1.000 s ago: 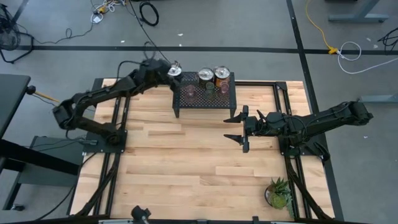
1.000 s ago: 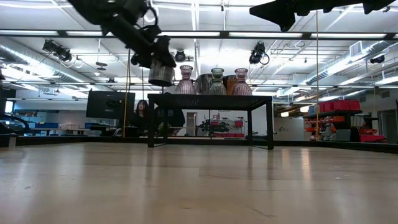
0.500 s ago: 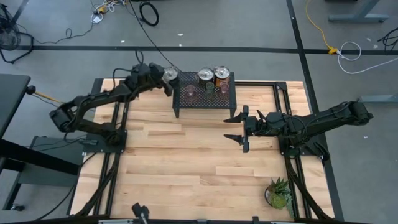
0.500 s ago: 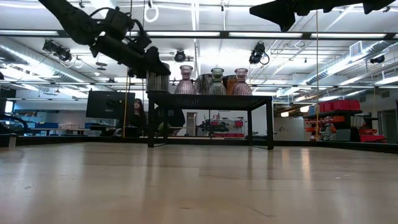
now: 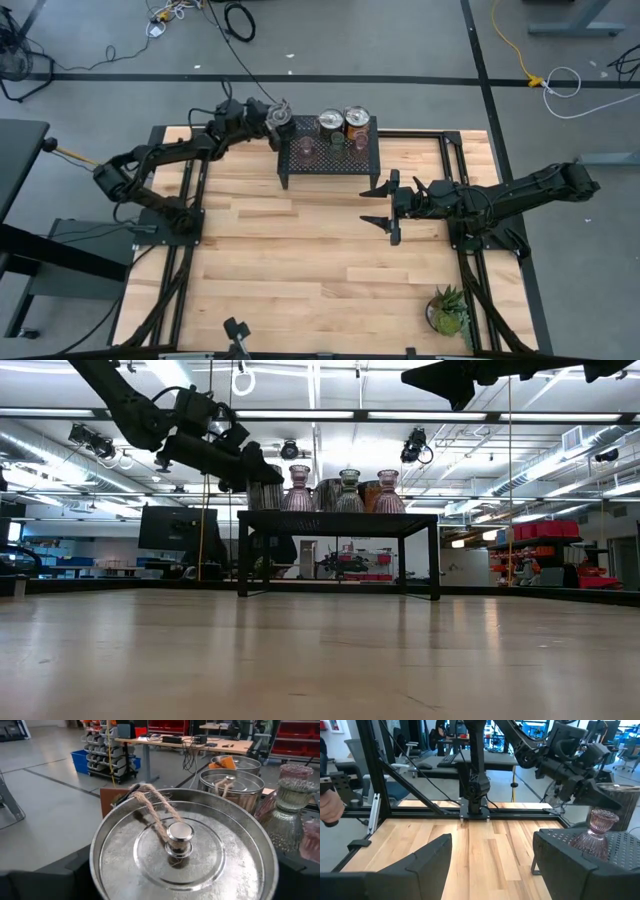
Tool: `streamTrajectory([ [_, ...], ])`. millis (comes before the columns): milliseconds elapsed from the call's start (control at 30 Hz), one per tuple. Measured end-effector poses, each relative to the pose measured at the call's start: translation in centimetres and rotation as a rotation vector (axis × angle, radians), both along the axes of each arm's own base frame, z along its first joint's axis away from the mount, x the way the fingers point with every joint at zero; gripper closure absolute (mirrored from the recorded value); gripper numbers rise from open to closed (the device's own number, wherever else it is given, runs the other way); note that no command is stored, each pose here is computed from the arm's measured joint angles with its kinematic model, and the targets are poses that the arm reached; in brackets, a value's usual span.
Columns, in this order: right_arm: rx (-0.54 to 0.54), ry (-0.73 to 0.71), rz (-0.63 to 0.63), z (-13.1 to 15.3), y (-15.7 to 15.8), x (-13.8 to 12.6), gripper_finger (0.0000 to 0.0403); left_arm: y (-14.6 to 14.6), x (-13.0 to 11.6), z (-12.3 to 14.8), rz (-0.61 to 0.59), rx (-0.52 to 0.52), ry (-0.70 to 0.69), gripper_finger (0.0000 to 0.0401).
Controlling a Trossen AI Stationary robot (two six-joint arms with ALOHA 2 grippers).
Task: Pick & Place candle stick holders
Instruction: Put the silver scented candle on the shelf aligned with the other scented candles
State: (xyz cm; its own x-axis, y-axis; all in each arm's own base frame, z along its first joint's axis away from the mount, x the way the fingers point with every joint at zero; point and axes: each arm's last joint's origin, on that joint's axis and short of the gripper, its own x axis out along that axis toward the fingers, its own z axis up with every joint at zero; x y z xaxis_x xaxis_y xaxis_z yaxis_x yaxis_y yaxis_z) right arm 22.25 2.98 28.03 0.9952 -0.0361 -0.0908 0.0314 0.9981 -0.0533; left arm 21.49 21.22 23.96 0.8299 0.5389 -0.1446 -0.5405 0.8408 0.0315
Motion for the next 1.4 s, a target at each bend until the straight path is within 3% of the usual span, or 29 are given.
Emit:
streamTrajectory([
  [500,0.000,0.000,0.000,0.0,0.0,0.0,0.0124,0.1,0.4,-0.3,-0.041,0.007,-0.015,0.0041],
  [833,0.000,0.000,0.000,0.0,0.0,0.0,0.0124,1.0,2.1,-0.4,-0.026,0.019,-0.039,0.0041],
  [1000,0.000,0.000,0.000,0.0,0.0,0.0,0.0124,1.6,2.9,-1.3,-0.026,-0.034,0.024,0.0041],
  [1400,0.000,0.000,0.000,0.0,0.0,0.0,0.0124,1.7,3.4,-1.8,-0.073,-0.049,0.017,0.0041],
])
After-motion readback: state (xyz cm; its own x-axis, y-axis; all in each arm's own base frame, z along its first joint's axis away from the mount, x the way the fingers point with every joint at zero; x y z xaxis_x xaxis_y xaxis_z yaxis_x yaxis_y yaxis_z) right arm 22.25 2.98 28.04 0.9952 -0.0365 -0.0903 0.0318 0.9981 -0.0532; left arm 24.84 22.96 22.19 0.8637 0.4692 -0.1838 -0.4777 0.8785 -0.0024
